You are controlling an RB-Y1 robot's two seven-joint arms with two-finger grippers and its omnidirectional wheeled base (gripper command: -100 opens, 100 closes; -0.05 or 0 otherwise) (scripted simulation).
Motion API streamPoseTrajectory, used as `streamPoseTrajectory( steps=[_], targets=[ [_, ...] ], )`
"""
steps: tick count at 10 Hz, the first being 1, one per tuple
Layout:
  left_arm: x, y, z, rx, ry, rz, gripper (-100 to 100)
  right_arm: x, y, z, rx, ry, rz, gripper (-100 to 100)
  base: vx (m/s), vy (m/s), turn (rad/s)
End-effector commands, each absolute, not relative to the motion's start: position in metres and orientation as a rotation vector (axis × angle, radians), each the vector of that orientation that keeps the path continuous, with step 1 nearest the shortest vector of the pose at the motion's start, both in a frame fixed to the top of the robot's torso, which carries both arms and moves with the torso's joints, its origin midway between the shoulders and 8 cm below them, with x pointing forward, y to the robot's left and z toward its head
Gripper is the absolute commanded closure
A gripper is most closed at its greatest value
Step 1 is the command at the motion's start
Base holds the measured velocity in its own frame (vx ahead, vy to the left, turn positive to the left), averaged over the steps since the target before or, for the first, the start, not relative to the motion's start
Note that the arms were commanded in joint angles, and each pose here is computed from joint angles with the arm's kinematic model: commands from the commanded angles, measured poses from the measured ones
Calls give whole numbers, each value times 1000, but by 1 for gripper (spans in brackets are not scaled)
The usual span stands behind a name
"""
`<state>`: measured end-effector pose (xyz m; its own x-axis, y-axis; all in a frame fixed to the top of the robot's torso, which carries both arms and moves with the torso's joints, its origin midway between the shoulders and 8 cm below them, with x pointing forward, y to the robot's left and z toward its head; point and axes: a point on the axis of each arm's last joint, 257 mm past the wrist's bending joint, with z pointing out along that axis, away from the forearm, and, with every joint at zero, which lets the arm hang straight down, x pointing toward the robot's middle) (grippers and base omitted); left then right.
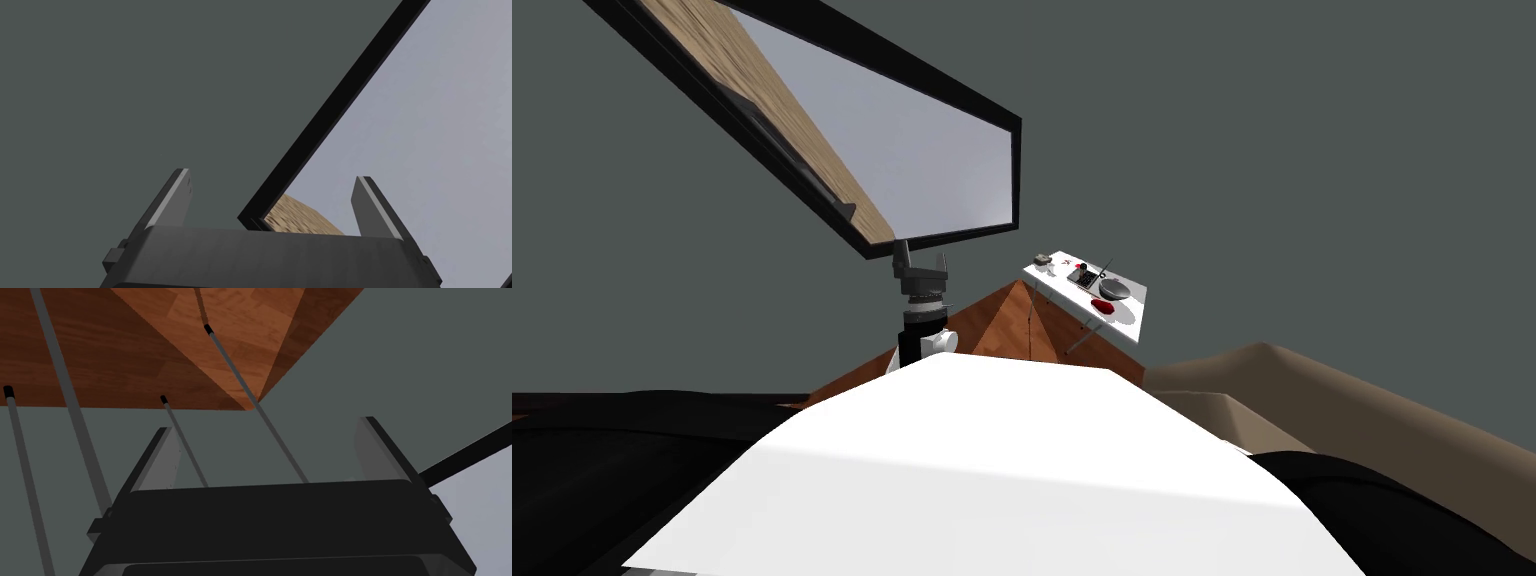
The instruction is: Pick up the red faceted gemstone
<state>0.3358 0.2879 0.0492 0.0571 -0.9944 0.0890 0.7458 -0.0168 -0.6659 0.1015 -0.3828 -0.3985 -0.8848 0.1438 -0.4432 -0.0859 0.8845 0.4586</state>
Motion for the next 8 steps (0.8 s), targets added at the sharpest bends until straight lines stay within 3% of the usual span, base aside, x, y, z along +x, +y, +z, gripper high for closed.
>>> streamPoseTrajectory(
  steps=[1, 8],
  targets=[
    [336, 288, 49, -651, 486, -1471, 0, 91, -396, -397, 8, 2623, 631, -100, 38, 3, 75],
    [336, 288, 49, -651, 486, -1471, 0, 26, -479, -391, -110, 2884, 469, -100, 57, -20, 101]
  ],
)
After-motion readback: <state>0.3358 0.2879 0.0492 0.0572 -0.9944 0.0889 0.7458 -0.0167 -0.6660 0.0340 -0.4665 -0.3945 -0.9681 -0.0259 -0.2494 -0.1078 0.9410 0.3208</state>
